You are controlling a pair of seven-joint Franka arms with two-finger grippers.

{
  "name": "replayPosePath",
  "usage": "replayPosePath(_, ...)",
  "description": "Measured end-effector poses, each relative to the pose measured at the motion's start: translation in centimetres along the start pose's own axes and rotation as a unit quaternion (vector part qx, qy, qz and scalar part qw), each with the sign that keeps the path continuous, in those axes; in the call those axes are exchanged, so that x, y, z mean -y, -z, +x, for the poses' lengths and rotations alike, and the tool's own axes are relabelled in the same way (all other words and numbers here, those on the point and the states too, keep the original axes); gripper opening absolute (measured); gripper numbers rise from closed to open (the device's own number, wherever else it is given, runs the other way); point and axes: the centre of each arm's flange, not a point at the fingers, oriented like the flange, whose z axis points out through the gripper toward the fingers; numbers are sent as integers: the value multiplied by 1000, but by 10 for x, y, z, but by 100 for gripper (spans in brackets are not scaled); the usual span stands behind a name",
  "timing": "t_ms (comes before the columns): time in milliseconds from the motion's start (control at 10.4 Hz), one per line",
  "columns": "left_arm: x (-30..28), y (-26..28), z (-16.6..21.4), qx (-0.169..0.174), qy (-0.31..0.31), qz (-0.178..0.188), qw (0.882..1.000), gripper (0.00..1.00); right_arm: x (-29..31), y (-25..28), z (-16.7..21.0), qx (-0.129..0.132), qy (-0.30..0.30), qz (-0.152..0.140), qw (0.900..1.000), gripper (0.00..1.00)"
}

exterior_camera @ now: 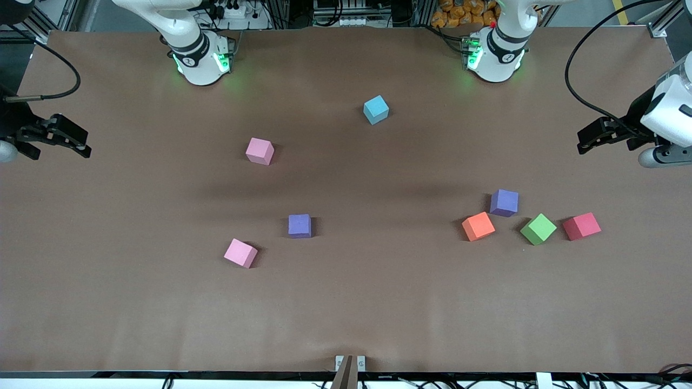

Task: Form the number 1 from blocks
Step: 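Grasp the pink cube with the right gripper while the left gripper reaches cyan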

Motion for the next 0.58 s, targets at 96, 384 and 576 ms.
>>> replayPosePath(96,0,0,0,0,0,-1,1000,100,0,0,0,0,0,0,1000,100)
replayPosePath(384,-17,-2,-1,1,-12,-17,1000,100,0,1,0,-1,0,0,1000,100)
replayPosePath(576,-72,-20,-7,14,-47,-41,998,100,1,1,0,-1,1,0,1000,100)
